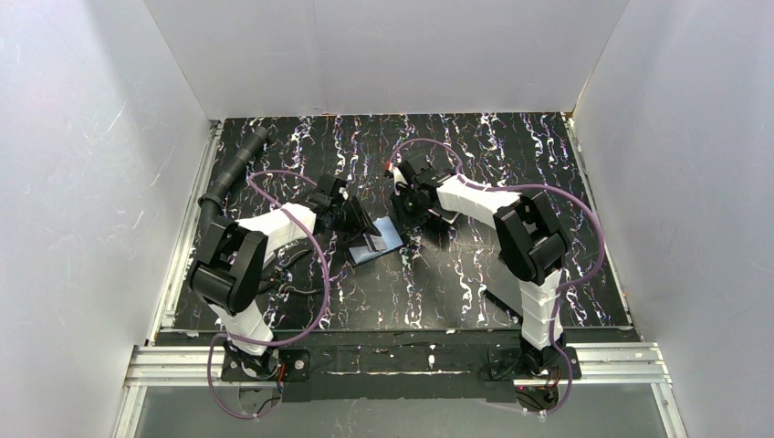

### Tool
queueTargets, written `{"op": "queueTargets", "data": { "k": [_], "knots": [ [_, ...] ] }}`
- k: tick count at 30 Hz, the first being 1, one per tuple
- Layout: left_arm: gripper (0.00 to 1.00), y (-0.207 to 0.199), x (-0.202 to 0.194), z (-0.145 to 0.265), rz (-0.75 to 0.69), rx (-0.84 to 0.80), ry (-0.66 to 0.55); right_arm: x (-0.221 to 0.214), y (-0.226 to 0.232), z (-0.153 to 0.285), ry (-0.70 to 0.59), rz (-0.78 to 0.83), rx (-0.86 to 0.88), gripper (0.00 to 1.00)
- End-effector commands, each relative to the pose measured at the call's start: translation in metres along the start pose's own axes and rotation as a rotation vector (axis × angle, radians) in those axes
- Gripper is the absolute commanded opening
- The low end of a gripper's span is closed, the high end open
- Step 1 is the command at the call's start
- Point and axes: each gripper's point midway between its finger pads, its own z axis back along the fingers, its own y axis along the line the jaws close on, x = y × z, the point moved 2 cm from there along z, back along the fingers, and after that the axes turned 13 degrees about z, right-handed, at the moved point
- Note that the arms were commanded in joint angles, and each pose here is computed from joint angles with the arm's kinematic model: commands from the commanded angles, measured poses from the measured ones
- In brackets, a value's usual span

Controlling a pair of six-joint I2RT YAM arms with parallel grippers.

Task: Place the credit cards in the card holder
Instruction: Insert the credit card into the card holder.

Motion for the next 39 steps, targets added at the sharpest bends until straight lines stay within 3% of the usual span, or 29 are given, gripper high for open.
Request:
{"op": "queueTargets", "data": {
  "k": [1, 5, 15, 22, 30, 39],
  "knots": [
    [0.43, 0.03, -0.005, -0.008, 0.003, 0.172, 0.0, 0.008, 0.008, -0.005, -0.04, -0.012, 0.062, 0.1],
    [0.44, 0.028, -0.008, -0.018, -0.004, 0.214, 0.025, 0.007, 0.011, -0.007, -0.047, -0.026, 0.078, 0.09],
    [0.66, 0.03, -0.002, 0.018, -0.125, 0.305, -0.003, 0.006, 0.01, -0.007, -0.037, -0.025, 0.076, 0.08],
    [0.69, 0.019, -0.003, 0.025, -0.154, 0.268, 0.007, 0.007, 0.011, -0.009, -0.038, -0.023, 0.086, 0.07],
    [0.82, 0.004, 0.005, 0.047, -0.237, 0.221, -0.055, 0.009, 0.016, -0.007, -0.05, -0.028, 0.112, 0.07],
    [0.79, 0.008, 0.013, 0.063, -0.286, 0.274, -0.088, 0.011, 0.022, -0.003, -0.062, -0.037, 0.141, 0.07]
  ]
}}
